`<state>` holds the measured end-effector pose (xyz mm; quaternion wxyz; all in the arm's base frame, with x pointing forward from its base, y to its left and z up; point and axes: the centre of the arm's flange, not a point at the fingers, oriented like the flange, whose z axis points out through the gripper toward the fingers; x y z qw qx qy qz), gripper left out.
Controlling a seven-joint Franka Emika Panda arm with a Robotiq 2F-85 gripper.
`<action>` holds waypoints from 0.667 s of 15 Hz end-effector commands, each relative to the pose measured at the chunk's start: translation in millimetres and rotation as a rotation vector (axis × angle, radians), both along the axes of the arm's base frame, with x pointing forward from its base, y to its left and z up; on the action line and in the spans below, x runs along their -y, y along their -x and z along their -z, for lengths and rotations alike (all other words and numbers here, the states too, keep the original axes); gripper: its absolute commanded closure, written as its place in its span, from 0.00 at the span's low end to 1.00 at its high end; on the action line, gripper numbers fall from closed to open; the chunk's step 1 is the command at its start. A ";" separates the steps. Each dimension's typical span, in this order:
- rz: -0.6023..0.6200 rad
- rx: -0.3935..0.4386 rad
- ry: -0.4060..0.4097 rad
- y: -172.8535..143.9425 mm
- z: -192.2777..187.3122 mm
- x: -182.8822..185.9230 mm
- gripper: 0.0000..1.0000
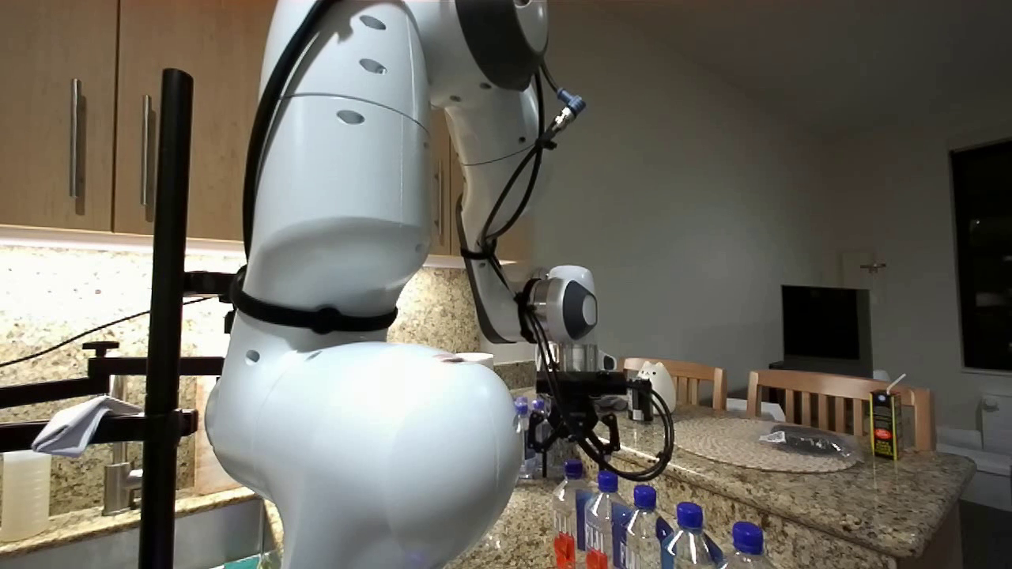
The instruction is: Arrange the bottles on the counter in a straight line
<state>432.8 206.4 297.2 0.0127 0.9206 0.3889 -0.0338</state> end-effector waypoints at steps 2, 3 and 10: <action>-0.010 0.051 -0.026 -1.0 -21.1 10.7 0.00; -0.001 0.071 -0.028 -5.7 -29.4 11.8 0.00; 0.169 0.182 -0.031 -41.0 -109.6 31.7 0.00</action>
